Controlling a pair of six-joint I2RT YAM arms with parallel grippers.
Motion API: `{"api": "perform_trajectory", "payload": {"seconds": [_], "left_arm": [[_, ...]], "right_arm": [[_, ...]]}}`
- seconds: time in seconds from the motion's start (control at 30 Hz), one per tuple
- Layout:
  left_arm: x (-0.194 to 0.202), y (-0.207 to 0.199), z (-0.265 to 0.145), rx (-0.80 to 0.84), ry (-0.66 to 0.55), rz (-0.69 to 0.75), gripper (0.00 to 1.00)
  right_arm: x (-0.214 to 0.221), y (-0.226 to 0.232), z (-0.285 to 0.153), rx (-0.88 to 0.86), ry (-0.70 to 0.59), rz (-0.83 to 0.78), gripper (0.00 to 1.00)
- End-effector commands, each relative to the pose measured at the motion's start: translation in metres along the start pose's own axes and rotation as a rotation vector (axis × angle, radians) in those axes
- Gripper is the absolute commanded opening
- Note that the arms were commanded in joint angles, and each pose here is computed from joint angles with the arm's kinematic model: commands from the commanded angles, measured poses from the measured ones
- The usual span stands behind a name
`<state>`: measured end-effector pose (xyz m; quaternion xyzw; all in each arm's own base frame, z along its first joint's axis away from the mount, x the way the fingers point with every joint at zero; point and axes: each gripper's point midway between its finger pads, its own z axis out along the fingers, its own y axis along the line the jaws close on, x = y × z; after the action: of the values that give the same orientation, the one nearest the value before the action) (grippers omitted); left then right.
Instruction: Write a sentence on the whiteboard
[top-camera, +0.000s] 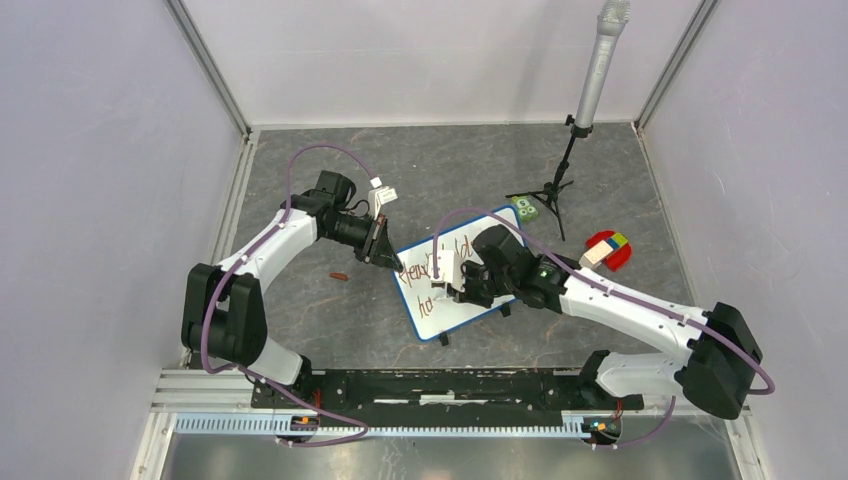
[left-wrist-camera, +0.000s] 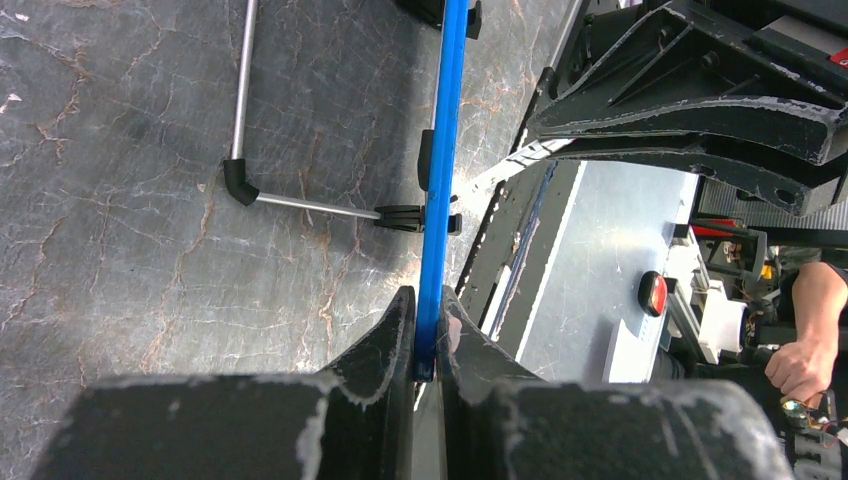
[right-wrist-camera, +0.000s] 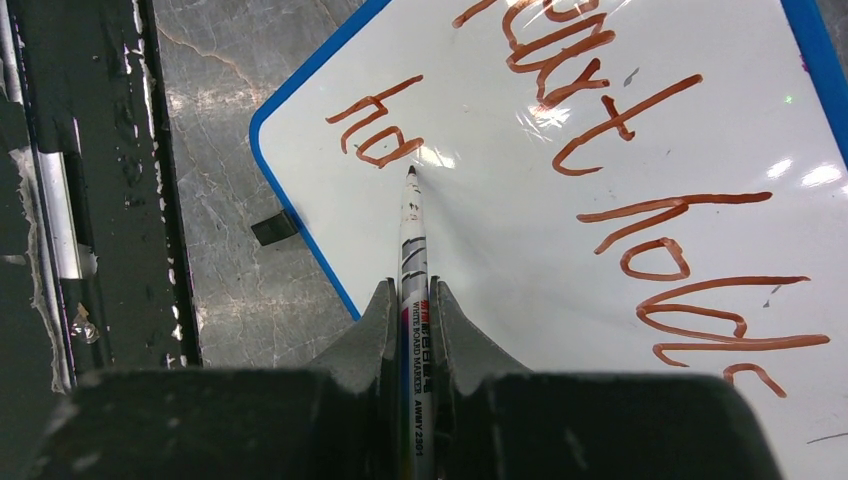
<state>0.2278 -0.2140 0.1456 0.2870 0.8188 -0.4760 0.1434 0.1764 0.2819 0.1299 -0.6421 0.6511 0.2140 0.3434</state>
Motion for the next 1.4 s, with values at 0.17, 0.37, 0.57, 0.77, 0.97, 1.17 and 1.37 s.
{"api": "perform_trajectory", "payload": {"seconds": [0.17, 0.37, 0.57, 0.77, 0.97, 1.17, 1.37], "left_arm": [[-0.010, -0.002, -0.004, -0.017, -0.016, 0.051, 0.02], [-0.010, -0.002, -0.004, -0.018, -0.017, 0.052, 0.02], [-0.010, -0.003, -0.005, -0.019, -0.018, 0.053, 0.02], [-0.010, -0.002, -0.005, -0.020, -0.017, 0.053, 0.02], [-0.010, -0.003, -0.005, -0.020, -0.018, 0.055, 0.02], [-0.010, -0.003, -0.005, -0.020, -0.017, 0.057, 0.02], [-0.010, -0.002, -0.004, -0.021, -0.016, 0.054, 0.02]], "right_arm": [[-0.016, -0.003, 0.000, -0.005, -0.050, -0.014, 0.00], [-0.008, -0.009, 0.001, 0.024, -0.015, -0.014, 0.00], [-0.011, -0.030, -0.008, 0.107, -0.004, -0.012, 0.00], [-0.024, -0.044, -0.017, 0.149, -0.041, 0.001, 0.00], [-0.015, -0.032, -0.010, 0.093, -0.025, 0.013, 0.00], [0.002, -0.017, -0.005, 0.041, 0.006, 0.025, 0.00], [0.016, 0.006, 0.000, -0.036, 0.019, 0.034, 0.00]]}}
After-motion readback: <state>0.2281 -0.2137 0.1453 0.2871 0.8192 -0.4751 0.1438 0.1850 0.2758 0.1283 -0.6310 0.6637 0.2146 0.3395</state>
